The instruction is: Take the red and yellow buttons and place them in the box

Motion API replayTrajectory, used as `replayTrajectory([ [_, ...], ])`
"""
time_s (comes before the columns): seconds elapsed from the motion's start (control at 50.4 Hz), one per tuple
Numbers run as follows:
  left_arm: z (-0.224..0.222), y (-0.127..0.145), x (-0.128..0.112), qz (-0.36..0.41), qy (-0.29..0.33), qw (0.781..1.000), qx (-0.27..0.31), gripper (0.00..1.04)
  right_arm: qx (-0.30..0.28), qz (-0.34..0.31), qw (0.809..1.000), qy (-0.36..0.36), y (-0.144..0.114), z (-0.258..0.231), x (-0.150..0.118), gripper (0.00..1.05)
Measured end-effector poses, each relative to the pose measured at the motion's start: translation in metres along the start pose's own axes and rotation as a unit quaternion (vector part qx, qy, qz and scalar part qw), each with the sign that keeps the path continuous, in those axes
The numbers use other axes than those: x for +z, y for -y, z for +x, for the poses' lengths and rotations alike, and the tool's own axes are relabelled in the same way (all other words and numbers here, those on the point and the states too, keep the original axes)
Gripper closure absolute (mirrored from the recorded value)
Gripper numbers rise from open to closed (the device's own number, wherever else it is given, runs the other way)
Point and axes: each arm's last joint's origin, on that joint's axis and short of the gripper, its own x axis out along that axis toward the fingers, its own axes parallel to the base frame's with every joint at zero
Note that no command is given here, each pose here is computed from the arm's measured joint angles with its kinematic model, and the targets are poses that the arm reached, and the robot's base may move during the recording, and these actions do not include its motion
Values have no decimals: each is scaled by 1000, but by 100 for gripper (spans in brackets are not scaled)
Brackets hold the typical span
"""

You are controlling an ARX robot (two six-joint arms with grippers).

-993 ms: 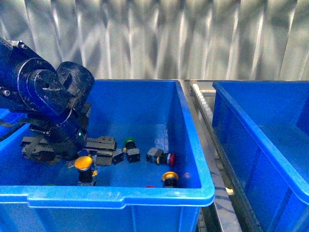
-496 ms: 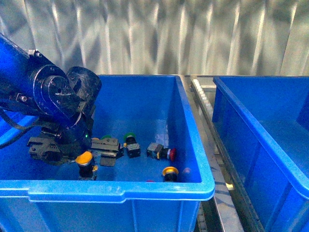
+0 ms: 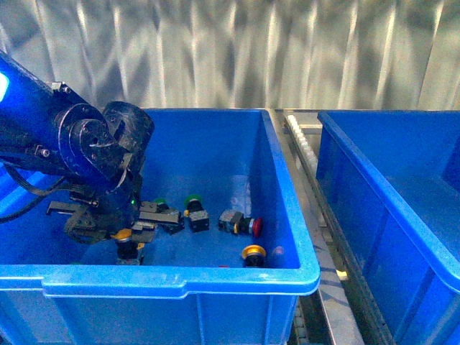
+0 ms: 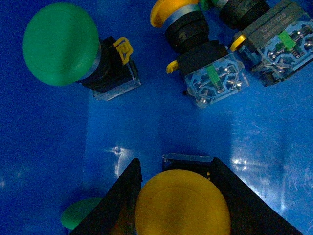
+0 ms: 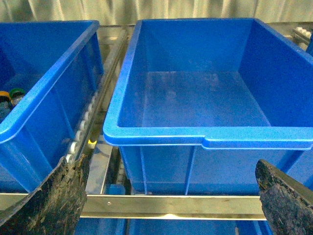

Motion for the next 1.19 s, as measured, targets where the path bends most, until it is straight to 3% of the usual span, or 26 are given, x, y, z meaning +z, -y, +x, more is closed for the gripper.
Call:
replayTrajectory([
  [0.278,-15,-14,-1,4,25,1000,-14,71,0,0,1000,0,0,0,0,6],
  [0.476,-56,-43,3,39,85,995,-44,71,0,0,1000,0,0,0,0,6],
  [0.576,-89,-67,7,28,155,983,-98,71,0,0,1000,0,0,0,0,6],
  [0.655,-119,-92,11,-6,242,956,-167,71,0,0,1000,0,0,0,0,6],
  [0.715,-142,-109,12,-54,301,922,-237,71,0,0,1000,0,0,0,0,6],
  [0.854,-159,-115,7,-142,344,854,-362,71,0,0,1000,0,0,0,0,6],
  [0.993,-161,-88,0,-206,327,788,-479,71,0,0,1000,0,0,0,0,6],
  [1.191,-151,-30,-9,-220,263,733,-588,71,0,0,1000,0,0,0,0,6],
])
